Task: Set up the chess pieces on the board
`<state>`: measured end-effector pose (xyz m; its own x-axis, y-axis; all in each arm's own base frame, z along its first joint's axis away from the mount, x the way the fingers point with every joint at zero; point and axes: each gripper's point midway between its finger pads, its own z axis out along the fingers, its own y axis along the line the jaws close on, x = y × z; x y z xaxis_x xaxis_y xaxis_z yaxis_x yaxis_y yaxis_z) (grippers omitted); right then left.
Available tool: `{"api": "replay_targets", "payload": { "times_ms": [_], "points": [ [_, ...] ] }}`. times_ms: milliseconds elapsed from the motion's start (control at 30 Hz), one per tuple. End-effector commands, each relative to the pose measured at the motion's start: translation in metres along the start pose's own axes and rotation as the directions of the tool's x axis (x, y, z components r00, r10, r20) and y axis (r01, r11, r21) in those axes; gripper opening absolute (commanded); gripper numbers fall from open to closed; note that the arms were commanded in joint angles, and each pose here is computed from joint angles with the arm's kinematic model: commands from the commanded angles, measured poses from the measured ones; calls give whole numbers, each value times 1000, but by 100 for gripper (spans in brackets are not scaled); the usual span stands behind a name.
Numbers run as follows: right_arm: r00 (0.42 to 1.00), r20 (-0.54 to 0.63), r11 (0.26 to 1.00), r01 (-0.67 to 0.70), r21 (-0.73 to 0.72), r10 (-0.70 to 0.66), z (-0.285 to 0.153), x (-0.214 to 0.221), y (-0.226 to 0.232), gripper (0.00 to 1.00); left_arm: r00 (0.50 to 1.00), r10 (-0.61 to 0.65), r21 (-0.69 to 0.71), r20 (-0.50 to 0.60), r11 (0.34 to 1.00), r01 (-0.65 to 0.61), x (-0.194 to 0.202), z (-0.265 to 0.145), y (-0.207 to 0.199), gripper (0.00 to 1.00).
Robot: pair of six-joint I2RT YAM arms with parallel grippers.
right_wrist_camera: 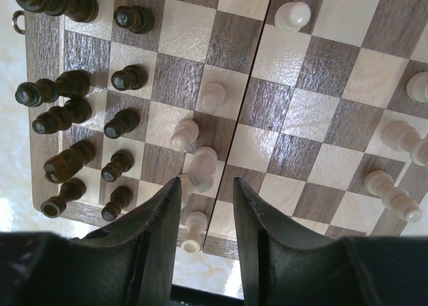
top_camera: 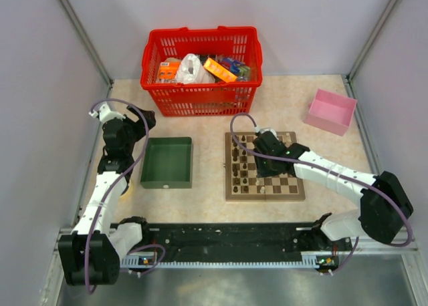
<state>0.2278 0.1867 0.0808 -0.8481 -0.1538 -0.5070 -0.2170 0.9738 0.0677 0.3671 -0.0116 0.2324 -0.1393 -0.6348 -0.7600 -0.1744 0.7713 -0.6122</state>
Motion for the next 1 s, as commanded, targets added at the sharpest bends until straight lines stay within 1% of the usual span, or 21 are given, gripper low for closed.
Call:
{"api": "replay_targets", "payload": {
  "times_ms": [0, 67, 333, 400, 433, 500, 567, 633, 667, 700, 767, 967],
  "points": [
    [1000, 13, 1000, 10, -21, -10, 6, -5, 4, 36, 999, 8, 27, 48, 1000, -10, -13, -2, -6, 99],
    [1000, 8, 1000, 15, -19, -15, 7, -4, 3, 33, 999, 8, 24, 44, 1000, -9, -11, -2, -5, 99],
    [1000, -7, 1000, 23, -18, -24, 13, -1, 4, 29, 999, 11, 17, 46, 1000, -12, -11, -2, -3, 99],
    [1000, -3, 1000, 21, -20, -21, 14, -2, 5, 25, 999, 11, 19, 45, 1000, -12, -11, -2, -3, 99],
    [1000, 0, 1000, 21, -21, -21, 13, -3, 5, 24, 999, 13, 16, 41, 1000, -14, -9, -2, -2, 99],
    [1000, 3, 999, 23, -25, -23, 13, -4, 6, 19, 999, 13, 18, 43, 1000, -14, -10, -2, -3, 99],
    [1000, 4, 999, 25, -26, -25, 12, -4, 6, 17, 999, 11, 17, 42, 1000, -12, -10, -2, -2, 99],
    [1000, 11, 999, 24, -28, -24, 11, -6, 5, 10, 999, 13, 18, 43, 1000, -14, -10, -2, -2, 99],
    [1000, 12, 999, 24, -27, -24, 10, -6, 5, 10, 999, 9, 17, 46, 1000, -10, -11, -2, -2, 99],
    [1000, 13, 999, 24, -25, -24, 8, -6, 4, 9, 999, 10, 16, 41, 1000, -10, -9, -2, -1, 99],
    [1000, 21, 1000, 19, -15, -19, 4, -7, 2, 6, 999, 8, 18, 41, 1000, -9, -9, -2, -2, 99],
    [996, 94, 999, -14, 31, 11, -33, -18, -15, 6, 999, 2, 26, 37, 1000, -3, -8, 0, -3, 99]
  ]
}}
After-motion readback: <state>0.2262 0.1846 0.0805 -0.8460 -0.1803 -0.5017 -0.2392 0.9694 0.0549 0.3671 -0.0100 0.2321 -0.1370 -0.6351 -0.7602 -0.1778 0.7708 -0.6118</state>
